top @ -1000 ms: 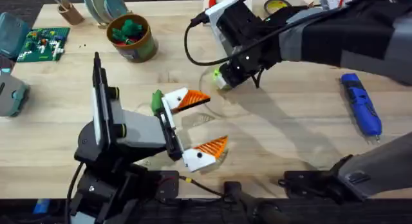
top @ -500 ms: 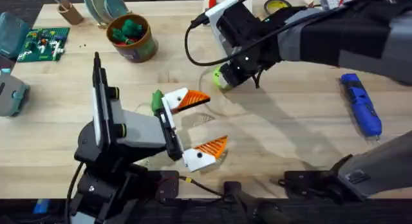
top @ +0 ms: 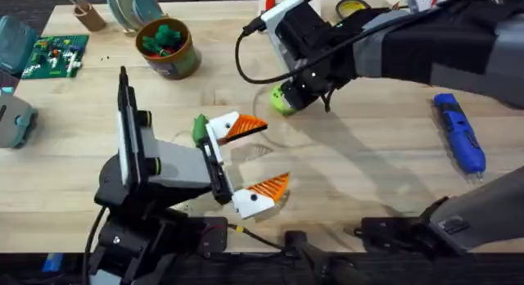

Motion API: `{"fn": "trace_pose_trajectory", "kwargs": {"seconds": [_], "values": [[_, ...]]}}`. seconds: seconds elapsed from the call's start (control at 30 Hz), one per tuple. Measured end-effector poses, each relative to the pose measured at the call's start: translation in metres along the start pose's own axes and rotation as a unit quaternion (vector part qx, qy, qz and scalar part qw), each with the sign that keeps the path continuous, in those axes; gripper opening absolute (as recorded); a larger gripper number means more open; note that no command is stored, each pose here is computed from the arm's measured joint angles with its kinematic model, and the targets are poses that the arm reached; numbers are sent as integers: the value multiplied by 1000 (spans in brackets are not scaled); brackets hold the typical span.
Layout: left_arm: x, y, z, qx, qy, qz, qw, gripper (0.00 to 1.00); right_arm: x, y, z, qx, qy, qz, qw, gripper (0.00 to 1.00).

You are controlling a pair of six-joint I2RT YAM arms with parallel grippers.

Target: Pick up the gripper from the table and insert it into the empty holder that is missing its gripper. Then pick up a screw, insert it into the mounting hole, and use the screwdriver to tighten it. Finally, clean up the table by picking up the vegetable and placing it into the bucket.

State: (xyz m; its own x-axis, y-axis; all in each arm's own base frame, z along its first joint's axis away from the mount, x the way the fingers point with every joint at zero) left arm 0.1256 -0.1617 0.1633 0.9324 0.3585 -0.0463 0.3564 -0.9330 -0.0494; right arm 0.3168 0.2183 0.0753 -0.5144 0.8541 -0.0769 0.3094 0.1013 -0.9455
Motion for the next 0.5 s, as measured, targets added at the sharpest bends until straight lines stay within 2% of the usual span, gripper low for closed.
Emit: {"fn": "trace_pose_trajectory", "kwargs": {"seconds": [0.1, 0.5], "values": [[0, 0, 0, 0, 0, 0, 1000, 994, 0, 0, -1, -2, -1, 0, 1000, 12], [0, 0, 0, 0, 0, 0, 1000, 993, 0, 0, -1, -1, -1, 0, 1000, 6]]}}
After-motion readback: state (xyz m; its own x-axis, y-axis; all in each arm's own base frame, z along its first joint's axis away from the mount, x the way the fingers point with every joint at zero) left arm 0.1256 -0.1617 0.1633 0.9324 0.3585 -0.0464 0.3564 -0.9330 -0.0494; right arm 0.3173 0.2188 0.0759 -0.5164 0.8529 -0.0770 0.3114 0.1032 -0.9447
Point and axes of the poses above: each hand's point on the last joint's axis, 136 mm out from that joint toward the fingers, its own y axis out along the fingers, its own x axis along the line the jaws close on, z = x × y, the point moved 2 cm from there along -y, back along the fingers, and after that the axes turned 2 degrees about y, right-handed, at the moved point
